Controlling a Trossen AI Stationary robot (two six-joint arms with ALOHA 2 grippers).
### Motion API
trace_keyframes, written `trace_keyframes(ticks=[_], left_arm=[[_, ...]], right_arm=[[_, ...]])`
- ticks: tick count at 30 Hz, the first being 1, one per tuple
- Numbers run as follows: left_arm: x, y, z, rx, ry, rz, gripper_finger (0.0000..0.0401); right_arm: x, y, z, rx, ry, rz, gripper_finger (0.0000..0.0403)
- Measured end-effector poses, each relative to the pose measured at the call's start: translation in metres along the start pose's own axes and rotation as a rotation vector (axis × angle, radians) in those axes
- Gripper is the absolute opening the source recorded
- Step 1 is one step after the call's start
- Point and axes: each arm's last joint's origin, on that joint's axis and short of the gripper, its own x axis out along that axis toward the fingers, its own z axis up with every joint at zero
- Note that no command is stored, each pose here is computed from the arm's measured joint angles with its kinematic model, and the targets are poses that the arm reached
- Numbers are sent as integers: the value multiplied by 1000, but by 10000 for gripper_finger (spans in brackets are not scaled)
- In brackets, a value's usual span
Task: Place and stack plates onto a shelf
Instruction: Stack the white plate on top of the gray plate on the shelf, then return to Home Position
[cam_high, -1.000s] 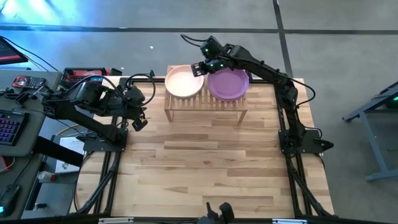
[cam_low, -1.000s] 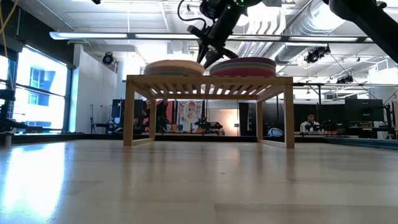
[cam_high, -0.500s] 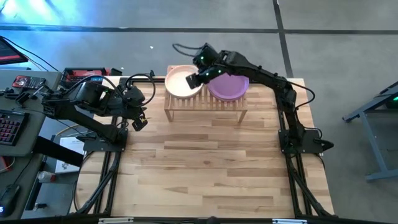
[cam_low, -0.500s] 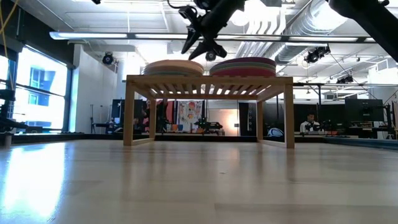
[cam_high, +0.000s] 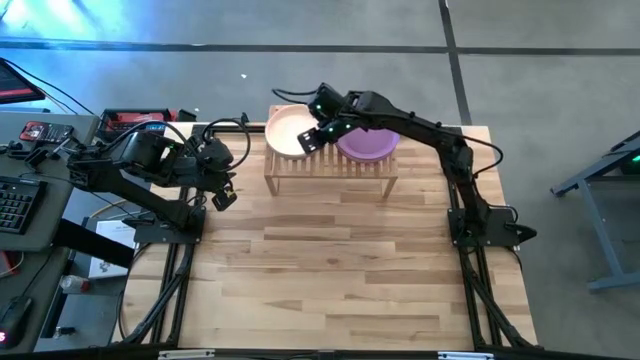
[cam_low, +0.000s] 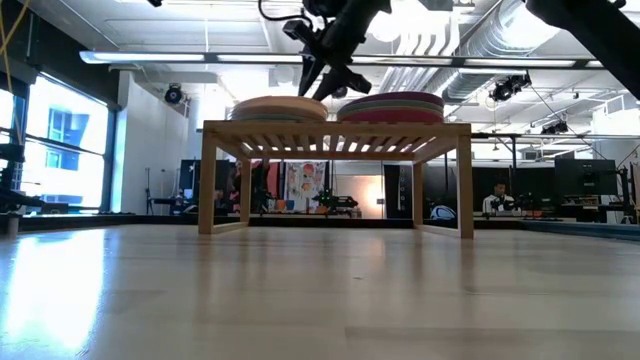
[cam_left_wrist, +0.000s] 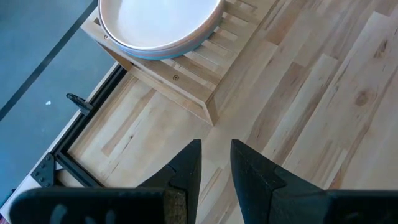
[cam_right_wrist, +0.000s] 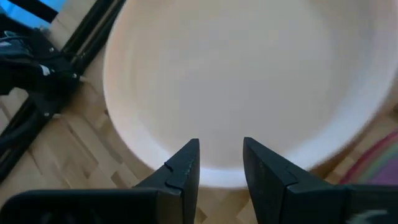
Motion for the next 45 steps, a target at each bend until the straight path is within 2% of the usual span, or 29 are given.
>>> trace_keyframes(ticks=[6, 17, 20, 28, 37, 41, 45], left_arm=[[0, 0, 0, 0, 1, -1, 76], [0, 0, 0, 0, 7, -10, 76], [0, 0, 0, 0, 6, -9, 76], [-7, 8, -4, -9, -18, -28, 76], [-24, 27, -15, -56, -75, -68, 76], [-31, 37, -21, -76, -103, -88, 76], [-31, 44, -32, -100, -125, -135, 76]], right_arm=[[14, 4, -3, -5, 11, -10, 101], [12, 5, 0, -9, -26, 0, 101], [3, 9, 1, -31, -42, 26, 101], [-28, 31, 3, -211, -110, 94, 101], [-57, 52, -16, -339, -124, 137, 101], [-73, 54, -25, -394, -95, 130, 101], [-91, 50, -35, -403, -78, 46, 101]])
